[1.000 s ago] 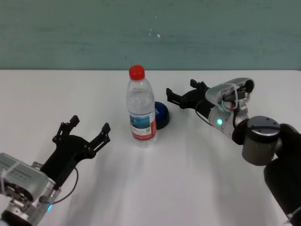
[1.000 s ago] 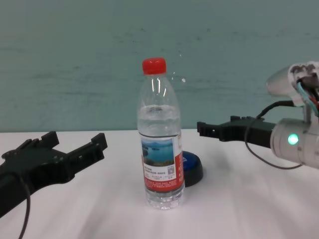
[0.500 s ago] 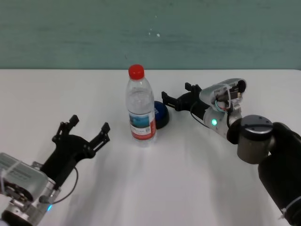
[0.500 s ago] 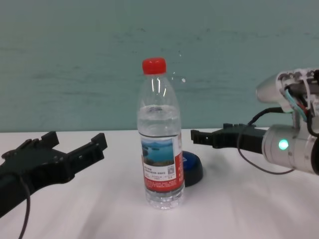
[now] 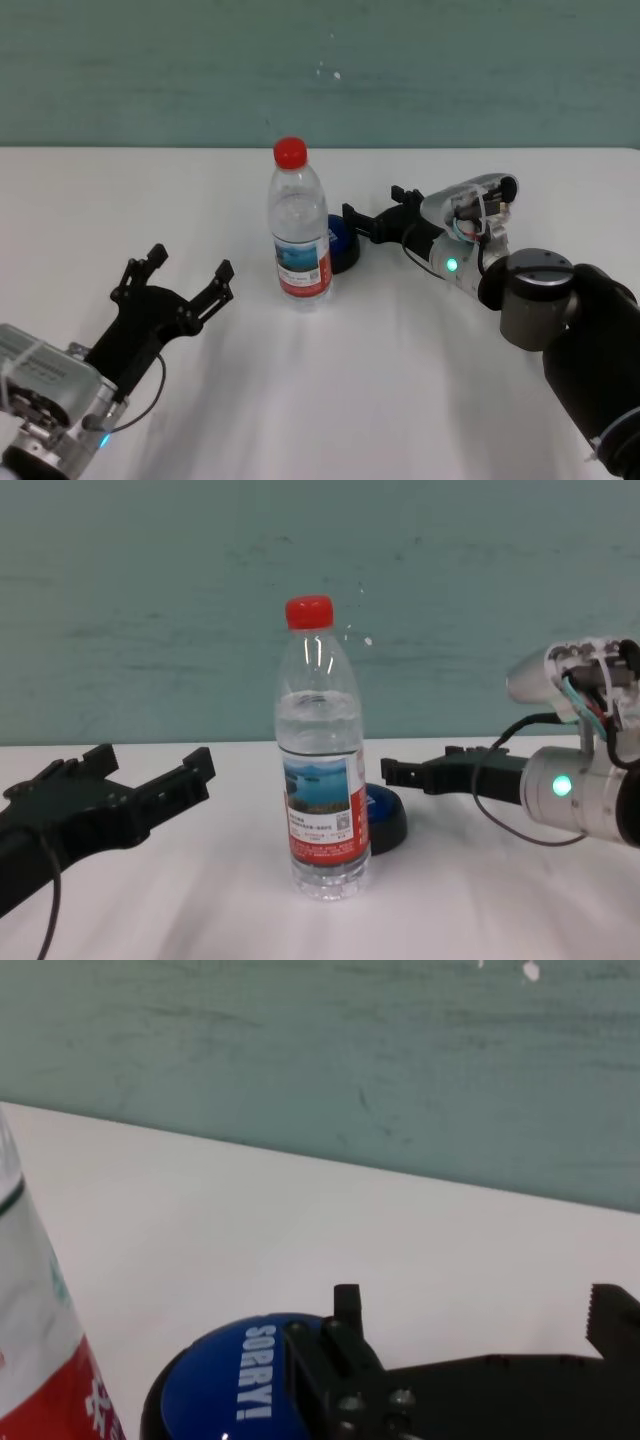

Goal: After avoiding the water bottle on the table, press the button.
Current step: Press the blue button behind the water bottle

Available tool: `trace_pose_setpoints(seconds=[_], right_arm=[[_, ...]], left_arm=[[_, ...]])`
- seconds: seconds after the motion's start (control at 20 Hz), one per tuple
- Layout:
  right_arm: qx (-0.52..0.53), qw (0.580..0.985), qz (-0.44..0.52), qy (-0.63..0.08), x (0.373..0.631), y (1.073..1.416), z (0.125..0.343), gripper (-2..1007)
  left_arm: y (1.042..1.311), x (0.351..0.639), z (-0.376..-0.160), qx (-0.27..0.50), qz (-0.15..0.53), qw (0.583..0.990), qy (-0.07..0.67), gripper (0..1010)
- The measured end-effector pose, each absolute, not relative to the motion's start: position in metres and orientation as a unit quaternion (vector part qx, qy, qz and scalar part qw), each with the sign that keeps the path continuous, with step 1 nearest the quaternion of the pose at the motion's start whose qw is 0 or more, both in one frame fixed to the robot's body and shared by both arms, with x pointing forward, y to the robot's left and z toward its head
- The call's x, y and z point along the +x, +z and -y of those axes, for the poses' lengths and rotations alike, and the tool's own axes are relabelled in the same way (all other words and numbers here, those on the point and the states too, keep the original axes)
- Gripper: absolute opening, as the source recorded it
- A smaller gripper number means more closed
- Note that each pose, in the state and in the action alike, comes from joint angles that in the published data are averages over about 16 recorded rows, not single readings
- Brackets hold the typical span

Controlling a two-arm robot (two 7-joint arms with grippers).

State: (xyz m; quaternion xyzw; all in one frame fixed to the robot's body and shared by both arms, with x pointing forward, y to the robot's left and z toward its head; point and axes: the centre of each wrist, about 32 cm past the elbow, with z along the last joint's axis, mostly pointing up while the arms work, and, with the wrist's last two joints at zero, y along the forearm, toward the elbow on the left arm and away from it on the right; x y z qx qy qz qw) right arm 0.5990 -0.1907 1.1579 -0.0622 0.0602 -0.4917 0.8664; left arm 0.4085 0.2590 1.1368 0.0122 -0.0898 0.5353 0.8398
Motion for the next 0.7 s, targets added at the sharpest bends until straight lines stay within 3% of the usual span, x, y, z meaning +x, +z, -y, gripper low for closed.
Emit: trace_pose_setpoints(seconds=[0.7], right_arm=[[-0.069,0.865,-0.072,-0.491,0.5991,1.1503,0.1893,1004]], left_arm=[[1.1368,0.4085,-0.259,0.012,0.09,0.84,0.535,1010]])
